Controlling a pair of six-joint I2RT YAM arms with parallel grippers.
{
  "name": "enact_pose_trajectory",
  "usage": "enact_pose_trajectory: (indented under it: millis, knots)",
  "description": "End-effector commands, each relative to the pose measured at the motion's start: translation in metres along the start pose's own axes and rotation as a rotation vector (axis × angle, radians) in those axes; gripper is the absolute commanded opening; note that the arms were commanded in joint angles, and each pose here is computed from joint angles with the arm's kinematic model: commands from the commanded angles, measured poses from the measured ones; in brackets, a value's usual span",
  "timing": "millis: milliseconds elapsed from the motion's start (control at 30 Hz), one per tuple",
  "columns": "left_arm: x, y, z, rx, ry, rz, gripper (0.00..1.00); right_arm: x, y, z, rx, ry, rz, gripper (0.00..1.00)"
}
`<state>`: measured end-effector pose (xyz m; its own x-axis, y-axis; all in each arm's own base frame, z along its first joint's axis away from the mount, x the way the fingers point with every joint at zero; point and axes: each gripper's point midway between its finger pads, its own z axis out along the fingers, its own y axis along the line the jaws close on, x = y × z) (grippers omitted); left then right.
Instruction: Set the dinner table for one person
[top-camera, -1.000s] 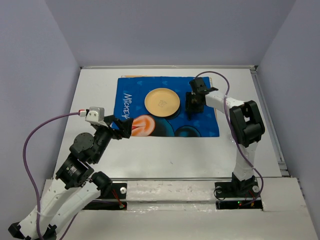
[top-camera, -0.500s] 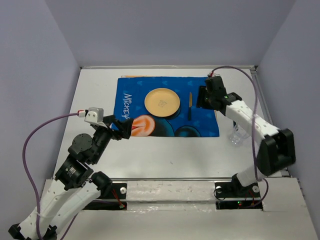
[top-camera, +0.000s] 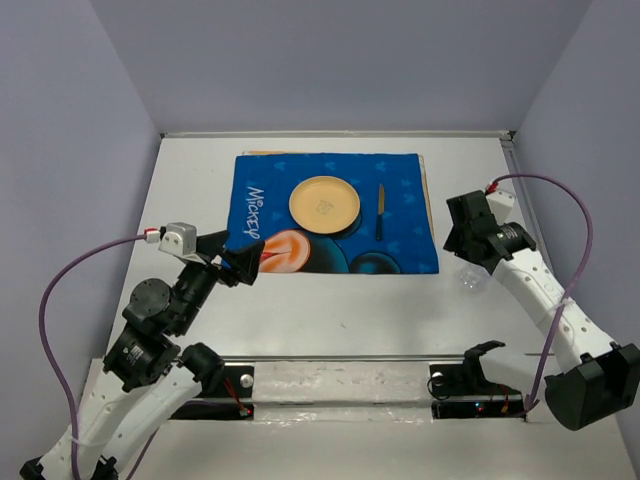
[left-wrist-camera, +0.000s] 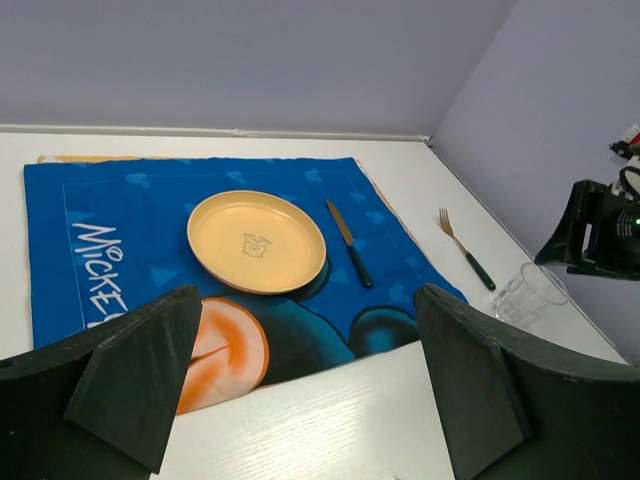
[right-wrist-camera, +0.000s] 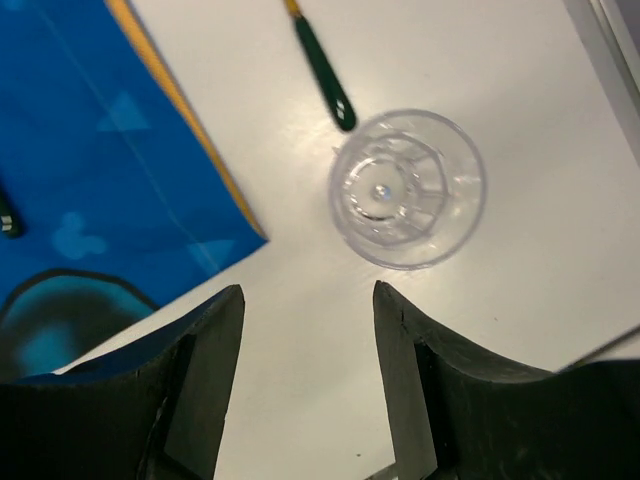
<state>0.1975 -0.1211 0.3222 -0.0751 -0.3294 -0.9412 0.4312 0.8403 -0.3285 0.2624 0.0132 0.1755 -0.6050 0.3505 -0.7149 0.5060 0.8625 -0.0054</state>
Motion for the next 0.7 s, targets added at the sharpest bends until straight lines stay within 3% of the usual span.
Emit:
enact_pose_trajectory:
  millis: [0,100,333,600,667]
  knots:
    - [-0.014,-0.006,-0.006,0.037,-0.068,0.003,0.99,0.017,-0.030,0.011,0.137,0.036,0.050,0.60]
    - [-0.017,-0.005,-0.009,0.031,-0.080,-0.003,0.99,0.027,-0.027,0.030,0.119,0.099,0.054,0.60]
    - [-0.018,-0.009,-0.012,0.052,-0.084,-0.008,0.99,0.028,0.000,0.053,0.011,0.101,0.037,0.57]
    - [-0.016,-0.009,-0.010,0.049,-0.076,-0.001,0.99,0.027,-0.005,0.083,0.079,0.137,-0.017,0.43]
    - [-0.016,-0.008,-0.010,0.046,-0.073,-0.001,0.99,0.020,-0.004,0.085,0.088,0.121,-0.023,0.31]
